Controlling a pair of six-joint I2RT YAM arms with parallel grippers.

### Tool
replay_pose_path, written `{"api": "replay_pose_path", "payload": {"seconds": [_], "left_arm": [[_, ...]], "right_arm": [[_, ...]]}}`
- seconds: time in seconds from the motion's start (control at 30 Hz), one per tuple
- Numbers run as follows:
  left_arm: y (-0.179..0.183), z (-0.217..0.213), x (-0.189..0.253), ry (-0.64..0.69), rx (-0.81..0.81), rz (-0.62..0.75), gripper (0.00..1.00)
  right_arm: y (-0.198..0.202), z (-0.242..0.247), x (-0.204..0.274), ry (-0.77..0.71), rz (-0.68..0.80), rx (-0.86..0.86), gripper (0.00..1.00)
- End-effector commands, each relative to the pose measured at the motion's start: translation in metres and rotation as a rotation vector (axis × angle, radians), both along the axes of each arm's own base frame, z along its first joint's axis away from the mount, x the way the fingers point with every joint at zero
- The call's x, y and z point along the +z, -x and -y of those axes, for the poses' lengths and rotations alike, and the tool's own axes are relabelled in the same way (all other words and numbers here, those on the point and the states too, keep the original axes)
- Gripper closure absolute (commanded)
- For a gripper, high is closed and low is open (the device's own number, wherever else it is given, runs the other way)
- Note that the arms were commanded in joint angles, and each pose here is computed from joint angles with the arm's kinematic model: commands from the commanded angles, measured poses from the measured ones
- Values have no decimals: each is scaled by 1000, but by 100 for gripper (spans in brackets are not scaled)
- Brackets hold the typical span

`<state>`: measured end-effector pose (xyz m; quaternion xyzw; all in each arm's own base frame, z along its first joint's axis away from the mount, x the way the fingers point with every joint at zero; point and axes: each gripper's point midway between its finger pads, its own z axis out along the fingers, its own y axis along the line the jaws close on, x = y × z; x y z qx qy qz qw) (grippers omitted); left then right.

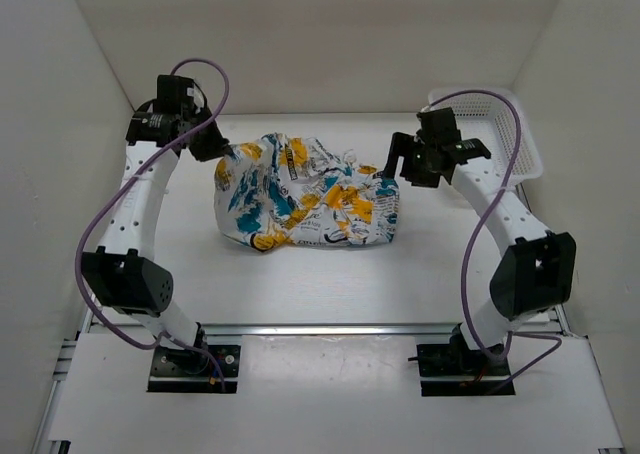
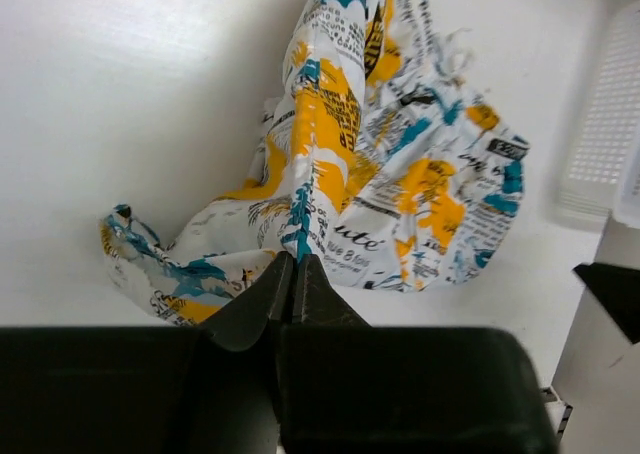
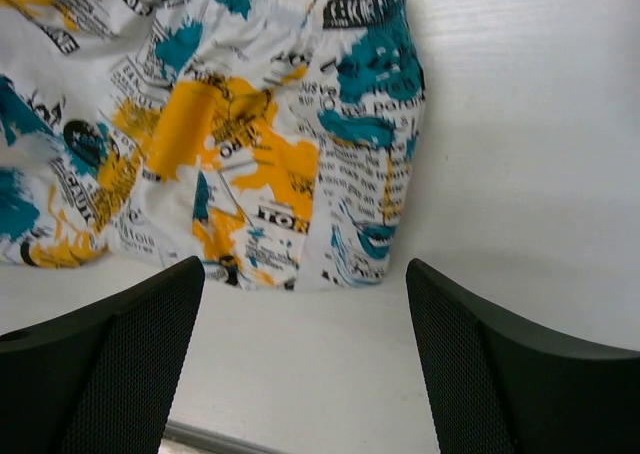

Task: Fold and stack the shorts
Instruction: Flatten the shorts out

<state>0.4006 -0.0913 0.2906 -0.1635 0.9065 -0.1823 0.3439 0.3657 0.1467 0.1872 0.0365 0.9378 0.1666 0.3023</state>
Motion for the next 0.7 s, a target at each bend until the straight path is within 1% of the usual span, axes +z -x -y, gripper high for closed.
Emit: {"api": "replay_pose_path", "payload": {"seconds": [0.0,0.03,0.07,0.1,0.17,0.23,0.27,0.33,0.37,0.4,0.47,0.5,0.53,0.57,0.6,0.63,0.67], "left_arm": [[13,-14,-21,-36,18,-72,90],[14,-14,-25,-37,18,-82,90],[14,-14,-25,-38,18,-82,90],[14,-14,-25,-38,18,-82,90],[14,-15,-26,-44,24,-82,90],[13,-19,-18,-42,34,-67,90],[14,-21,-23,-52,41,-87,90],[14,-21,-19,-58,34,-83,90],[12,-26,-16,-57,48,-72,90],[12,-31,-16,-56,59,-73,90],[10,-34,-12,-48,67,-64,90],[11,-33,-12,-48,54,-63,90],[9,-37,-8,-46,63,-51,90],[11,-37,-6,-47,63,-54,90],[11,-40,-3,-46,72,-53,90],[9,-41,7,-51,67,-22,90],[10,-45,12,-50,79,-19,90]], "right_arm": [[-21,-6,-29,76,-67,15,14],[-33,-4,-30,99,-57,-4,14],[-36,-2,-39,122,-82,-13,12],[-39,-1,-60,150,-141,-17,11],[-54,-4,-64,153,-140,-29,11],[-55,-3,-85,168,-192,-53,10],[-59,-2,-87,178,-191,-59,10],[-59,-1,-104,192,-227,-74,10],[-59,-1,-108,195,-237,-73,11],[-60,-3,-117,192,-250,-68,14],[-57,-4,-135,192,-282,-60,25],[-58,-8,-134,175,-276,-52,47],[-57,-18,-132,126,-281,-24,66],[-60,-21,-126,108,-263,-17,84],[-59,-21,-121,97,-251,-27,97],[-64,-25,-107,72,-210,-21,100],[-64,-27,-81,45,-156,-14,100]]}}
